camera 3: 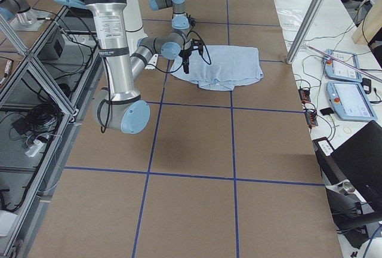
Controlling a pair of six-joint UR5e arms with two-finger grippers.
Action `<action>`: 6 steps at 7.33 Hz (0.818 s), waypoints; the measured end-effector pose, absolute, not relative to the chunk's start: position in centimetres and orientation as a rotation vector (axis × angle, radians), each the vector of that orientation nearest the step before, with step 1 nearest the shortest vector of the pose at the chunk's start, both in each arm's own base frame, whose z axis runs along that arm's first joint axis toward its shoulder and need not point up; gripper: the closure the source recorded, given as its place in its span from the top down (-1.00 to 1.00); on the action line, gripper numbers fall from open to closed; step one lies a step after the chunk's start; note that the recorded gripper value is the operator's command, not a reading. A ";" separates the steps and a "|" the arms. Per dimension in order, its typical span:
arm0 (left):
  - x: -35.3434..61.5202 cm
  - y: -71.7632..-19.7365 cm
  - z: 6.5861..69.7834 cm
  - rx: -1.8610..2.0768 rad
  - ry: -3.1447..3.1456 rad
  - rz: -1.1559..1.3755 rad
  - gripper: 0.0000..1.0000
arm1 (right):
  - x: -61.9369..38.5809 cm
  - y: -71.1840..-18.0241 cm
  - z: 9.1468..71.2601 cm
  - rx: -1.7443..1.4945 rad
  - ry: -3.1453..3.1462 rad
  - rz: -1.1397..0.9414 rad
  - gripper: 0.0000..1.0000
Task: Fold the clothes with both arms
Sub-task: 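Grasp the near shirt edge with the left gripper while the right gripper approaches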
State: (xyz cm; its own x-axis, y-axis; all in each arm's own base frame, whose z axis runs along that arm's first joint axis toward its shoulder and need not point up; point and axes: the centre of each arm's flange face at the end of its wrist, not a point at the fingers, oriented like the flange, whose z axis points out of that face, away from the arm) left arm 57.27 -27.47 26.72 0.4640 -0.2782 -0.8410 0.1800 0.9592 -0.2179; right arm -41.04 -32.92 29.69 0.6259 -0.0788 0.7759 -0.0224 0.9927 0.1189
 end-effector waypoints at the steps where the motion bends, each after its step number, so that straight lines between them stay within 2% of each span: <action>1: 57.3 -27.4 26.7 -0.104 1.052 -0.281 0.60 | -41.1 -32.9 29.6 0.122 -0.897 -0.033 1.00; 6: 57.9 -27.1 26.5 -0.111 1.051 -0.278 0.58 | -41.2 -33.0 29.3 0.122 -0.902 -0.039 1.00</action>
